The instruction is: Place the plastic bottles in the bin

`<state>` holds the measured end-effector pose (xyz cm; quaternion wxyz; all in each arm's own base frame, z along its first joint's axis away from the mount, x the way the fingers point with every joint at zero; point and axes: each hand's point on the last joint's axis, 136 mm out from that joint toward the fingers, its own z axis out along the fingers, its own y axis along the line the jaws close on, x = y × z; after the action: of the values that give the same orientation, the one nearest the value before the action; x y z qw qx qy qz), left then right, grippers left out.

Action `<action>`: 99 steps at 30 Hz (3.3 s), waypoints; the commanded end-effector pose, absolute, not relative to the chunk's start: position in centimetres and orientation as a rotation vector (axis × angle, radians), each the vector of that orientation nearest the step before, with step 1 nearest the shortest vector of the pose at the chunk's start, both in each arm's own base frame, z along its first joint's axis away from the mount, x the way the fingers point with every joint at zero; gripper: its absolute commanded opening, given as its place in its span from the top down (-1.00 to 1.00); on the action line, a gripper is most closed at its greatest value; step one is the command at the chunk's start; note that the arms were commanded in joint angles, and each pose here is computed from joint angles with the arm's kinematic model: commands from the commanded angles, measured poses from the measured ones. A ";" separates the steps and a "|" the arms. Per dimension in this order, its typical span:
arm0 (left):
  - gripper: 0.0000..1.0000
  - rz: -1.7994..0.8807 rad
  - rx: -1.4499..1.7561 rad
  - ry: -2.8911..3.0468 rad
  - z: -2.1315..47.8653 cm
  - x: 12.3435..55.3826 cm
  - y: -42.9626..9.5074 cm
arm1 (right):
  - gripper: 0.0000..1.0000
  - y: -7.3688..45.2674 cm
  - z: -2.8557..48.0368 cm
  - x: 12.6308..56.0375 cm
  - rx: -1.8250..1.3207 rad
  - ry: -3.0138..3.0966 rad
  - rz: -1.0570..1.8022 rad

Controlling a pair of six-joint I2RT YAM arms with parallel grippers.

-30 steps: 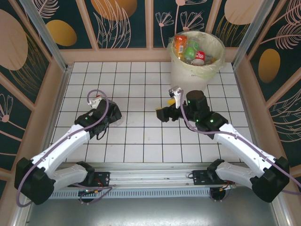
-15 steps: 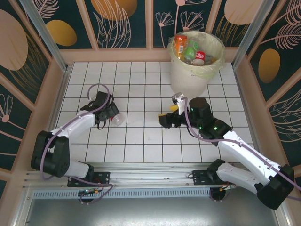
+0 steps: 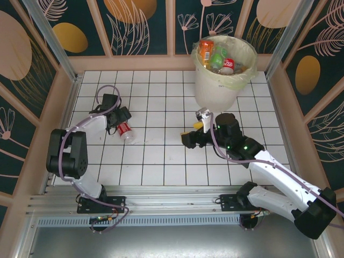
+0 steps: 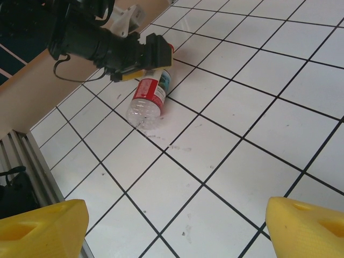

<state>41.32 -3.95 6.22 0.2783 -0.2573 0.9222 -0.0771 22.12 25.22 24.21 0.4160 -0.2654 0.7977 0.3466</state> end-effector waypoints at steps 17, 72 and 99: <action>-0.18 -0.438 -0.563 2.444 5.7 43.7 -5.9 | -0.72 25.7 22.4 21.5 -0.612 2.071 0.927; -0.12 -1.805 -0.054 1.535 28.8 31.1 -28.3 | -0.21 33.7 25.2 22.8 -0.453 2.033 1.612; -0.97 -1.169 0.678 1.721 33.0 26.1 -27.8 | 0.04 21.0 30.1 25.8 -0.286 2.018 0.895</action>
<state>27.55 -27.85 35.05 0.4790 0.2007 0.6714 -0.5286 24.45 22.97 27.98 0.3847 -0.1167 0.8111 0.4248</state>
